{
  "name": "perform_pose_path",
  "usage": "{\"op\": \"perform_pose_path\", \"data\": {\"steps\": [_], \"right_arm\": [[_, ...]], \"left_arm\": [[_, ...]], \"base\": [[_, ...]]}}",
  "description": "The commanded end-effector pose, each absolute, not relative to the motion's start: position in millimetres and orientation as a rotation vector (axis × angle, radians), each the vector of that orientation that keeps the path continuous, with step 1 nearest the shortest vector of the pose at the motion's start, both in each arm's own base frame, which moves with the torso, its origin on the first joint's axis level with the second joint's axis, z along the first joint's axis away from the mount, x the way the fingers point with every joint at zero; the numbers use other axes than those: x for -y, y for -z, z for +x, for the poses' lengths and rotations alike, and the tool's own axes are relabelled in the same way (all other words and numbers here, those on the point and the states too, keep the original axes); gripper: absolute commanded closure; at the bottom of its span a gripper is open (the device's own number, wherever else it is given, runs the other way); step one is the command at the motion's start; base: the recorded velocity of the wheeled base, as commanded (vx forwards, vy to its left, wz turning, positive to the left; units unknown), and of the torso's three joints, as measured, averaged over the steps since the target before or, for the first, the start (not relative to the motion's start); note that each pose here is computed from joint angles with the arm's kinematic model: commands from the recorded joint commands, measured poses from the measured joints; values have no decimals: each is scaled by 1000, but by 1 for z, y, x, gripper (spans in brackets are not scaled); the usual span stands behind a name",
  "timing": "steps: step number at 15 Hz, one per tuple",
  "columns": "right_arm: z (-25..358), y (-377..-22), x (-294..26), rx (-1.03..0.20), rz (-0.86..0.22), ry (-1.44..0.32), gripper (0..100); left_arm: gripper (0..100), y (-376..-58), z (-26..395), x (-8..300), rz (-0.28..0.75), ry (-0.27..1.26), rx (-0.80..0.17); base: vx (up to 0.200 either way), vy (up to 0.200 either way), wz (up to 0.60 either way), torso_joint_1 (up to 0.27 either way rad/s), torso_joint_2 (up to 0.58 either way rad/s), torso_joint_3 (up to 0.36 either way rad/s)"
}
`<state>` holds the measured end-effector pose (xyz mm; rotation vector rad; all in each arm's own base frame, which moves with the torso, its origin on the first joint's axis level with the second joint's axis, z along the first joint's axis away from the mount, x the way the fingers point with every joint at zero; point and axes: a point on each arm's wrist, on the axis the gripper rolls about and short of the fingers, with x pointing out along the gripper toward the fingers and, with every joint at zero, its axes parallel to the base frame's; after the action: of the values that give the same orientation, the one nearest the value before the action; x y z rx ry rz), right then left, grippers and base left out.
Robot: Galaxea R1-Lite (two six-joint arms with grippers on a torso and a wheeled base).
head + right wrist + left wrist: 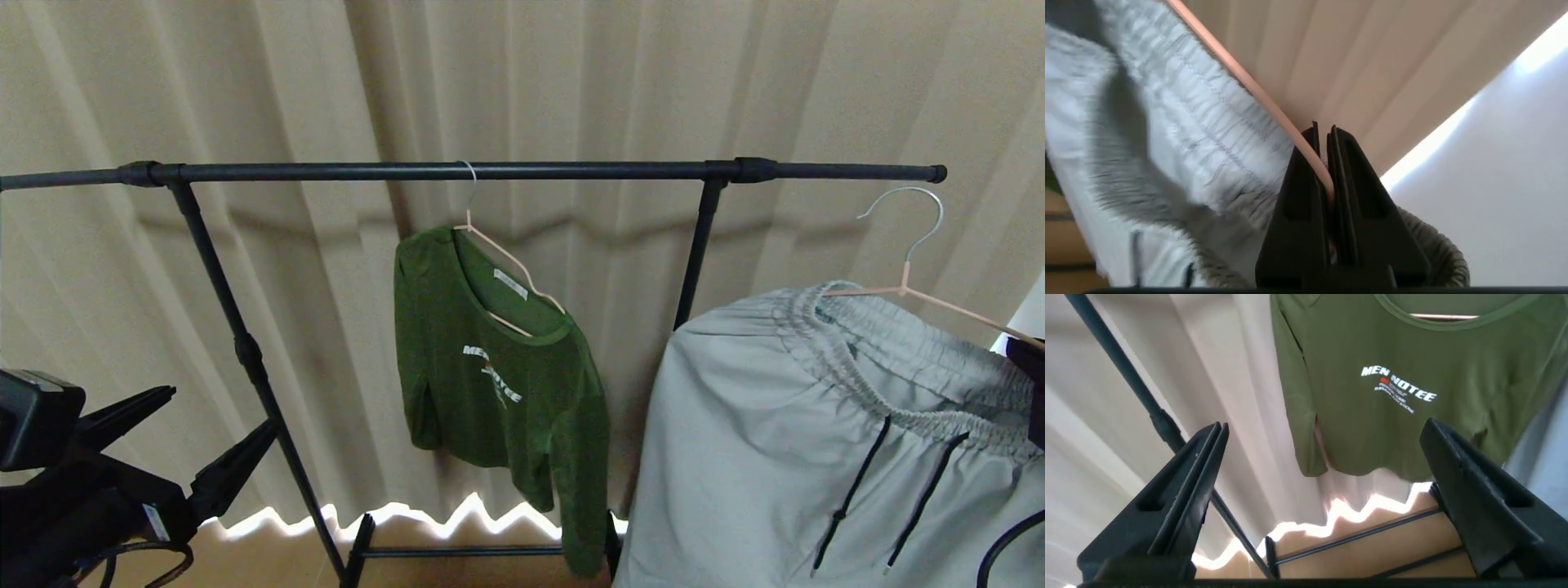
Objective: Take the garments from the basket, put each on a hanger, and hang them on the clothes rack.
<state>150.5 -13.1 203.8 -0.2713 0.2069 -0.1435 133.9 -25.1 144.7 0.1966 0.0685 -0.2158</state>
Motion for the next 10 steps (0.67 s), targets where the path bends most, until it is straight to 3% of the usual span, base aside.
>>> {"op": "perform_pose_path", "data": {"steps": [1,7,10], "right_arm": [[162,-210,0,-192,-273,60,100],[196,-226,-43,-168,-278,-32,100],[204,-225,-48,-171,-281,-42,100]], "left_arm": [[0,-145,135,25,196,216,-70],[0,-145,135,25,196,215,-70],[0,-145,134,25,196,215,-69]], "base": [[0,0,0,0,0,0],[0,0,0,0,0,0],[200,0,0,-3,-1,1]]}}
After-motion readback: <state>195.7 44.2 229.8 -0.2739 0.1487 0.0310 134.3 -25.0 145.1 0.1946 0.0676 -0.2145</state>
